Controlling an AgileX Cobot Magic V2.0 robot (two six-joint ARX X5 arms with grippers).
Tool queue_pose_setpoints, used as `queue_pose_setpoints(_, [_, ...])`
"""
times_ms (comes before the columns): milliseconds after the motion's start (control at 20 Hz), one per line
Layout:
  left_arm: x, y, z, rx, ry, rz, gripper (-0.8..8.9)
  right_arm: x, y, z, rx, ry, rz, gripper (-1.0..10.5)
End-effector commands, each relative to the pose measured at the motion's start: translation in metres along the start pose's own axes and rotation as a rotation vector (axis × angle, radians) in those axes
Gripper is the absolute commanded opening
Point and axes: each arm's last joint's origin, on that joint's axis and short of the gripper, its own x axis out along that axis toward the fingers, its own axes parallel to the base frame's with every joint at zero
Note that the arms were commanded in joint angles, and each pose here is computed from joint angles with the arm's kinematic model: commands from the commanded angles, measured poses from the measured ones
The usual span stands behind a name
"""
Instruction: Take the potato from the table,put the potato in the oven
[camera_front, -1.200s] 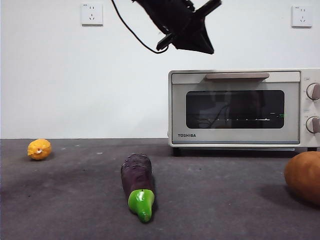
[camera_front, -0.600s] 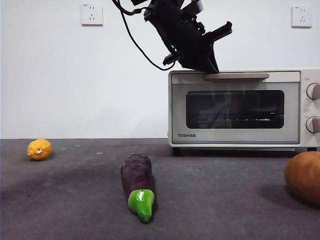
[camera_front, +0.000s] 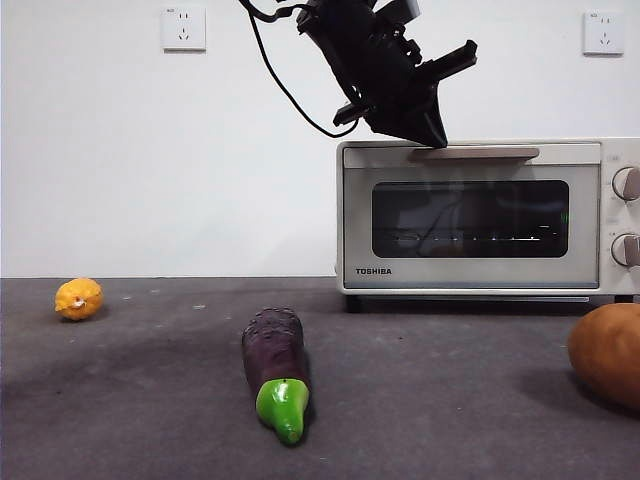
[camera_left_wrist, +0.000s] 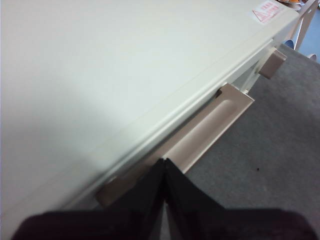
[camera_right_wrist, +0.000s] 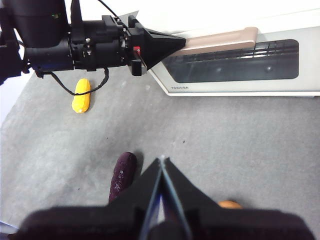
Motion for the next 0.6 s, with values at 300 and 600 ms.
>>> queue_pose_setpoints(300, [0.016,0.000,-0.024,-0.004,0.142,0.005,-0.06,-0.011,0.007,0.003,-0.034,0.010,0.004,0.0])
queue_pose_setpoints(600, [0.027,-0.012,-0.039,-0.013,0.221,0.003,-0.06,-0.040,0.025,0.015,-0.099,-0.027,-0.012,0.0])
